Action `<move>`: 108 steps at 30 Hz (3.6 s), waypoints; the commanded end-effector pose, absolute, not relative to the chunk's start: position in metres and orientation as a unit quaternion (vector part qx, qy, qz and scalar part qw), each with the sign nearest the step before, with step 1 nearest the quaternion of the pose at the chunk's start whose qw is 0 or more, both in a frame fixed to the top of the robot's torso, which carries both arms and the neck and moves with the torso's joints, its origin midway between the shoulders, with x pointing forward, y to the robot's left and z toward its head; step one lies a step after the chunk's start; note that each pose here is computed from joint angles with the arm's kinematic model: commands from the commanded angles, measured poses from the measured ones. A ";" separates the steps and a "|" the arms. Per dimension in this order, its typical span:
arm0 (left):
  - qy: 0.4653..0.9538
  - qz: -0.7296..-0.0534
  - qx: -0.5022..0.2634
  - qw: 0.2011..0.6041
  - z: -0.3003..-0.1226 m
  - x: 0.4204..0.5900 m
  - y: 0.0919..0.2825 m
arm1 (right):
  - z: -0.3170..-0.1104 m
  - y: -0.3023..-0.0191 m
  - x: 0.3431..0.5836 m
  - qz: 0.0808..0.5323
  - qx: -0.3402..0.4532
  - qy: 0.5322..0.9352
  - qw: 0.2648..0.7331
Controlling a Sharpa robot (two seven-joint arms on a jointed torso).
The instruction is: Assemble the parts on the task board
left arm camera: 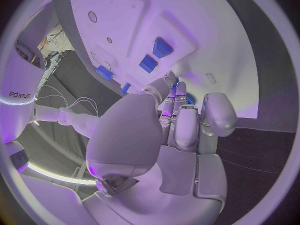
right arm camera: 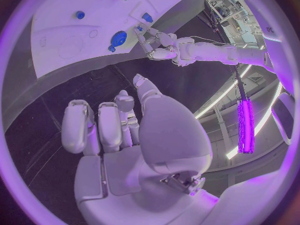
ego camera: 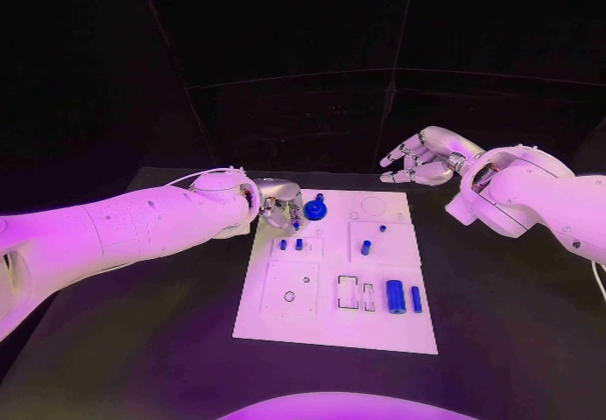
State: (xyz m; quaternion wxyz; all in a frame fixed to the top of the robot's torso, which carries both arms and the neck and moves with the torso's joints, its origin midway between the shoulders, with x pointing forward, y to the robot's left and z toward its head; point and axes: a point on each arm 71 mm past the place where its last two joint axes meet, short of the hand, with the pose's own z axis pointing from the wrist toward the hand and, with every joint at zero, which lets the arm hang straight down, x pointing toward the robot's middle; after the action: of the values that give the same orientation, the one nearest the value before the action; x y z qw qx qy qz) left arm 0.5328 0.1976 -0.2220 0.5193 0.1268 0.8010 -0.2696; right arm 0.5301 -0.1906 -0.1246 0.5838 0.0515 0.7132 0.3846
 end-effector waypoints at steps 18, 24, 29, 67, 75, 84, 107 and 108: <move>0.807 -0.265 0.124 0.513 -0.223 0.533 0.198 | -0.123 -0.190 0.530 0.387 0.049 0.711 0.585; 0.807 -0.263 0.123 0.515 -0.223 0.533 0.200 | -0.123 -0.191 0.530 0.385 0.049 0.711 0.586; 0.804 -0.260 0.118 0.521 -0.222 0.534 0.206 | -0.124 -0.194 0.532 0.379 0.051 0.713 0.587; 0.529 -0.627 -0.378 0.429 -0.165 0.509 0.250 | -0.208 -0.184 0.501 0.246 -0.175 0.734 0.608; 0.526 -0.627 -0.386 0.426 -0.165 0.506 0.248 | -0.211 -0.174 0.503 0.248 -0.177 0.733 0.608; 0.529 -0.629 -0.386 0.419 -0.166 0.504 0.246 | -0.215 -0.170 0.507 0.240 -0.179 0.746 0.595; 0.535 -0.624 -0.390 0.416 -0.167 0.504 0.246 | -0.224 -0.163 0.510 0.209 -0.190 0.775 0.565; 0.535 -0.624 -0.391 0.415 -0.167 0.504 0.245 | -0.224 -0.163 0.509 0.207 -0.190 0.775 0.566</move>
State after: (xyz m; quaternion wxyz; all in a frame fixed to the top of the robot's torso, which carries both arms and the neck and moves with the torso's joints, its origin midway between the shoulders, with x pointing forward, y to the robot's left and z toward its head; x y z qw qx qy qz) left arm 0.5042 0.2461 -0.1682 0.4164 -0.3894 0.5380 -0.6209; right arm 0.5114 -0.1630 -0.2183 0.5792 -0.1819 0.7630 0.2221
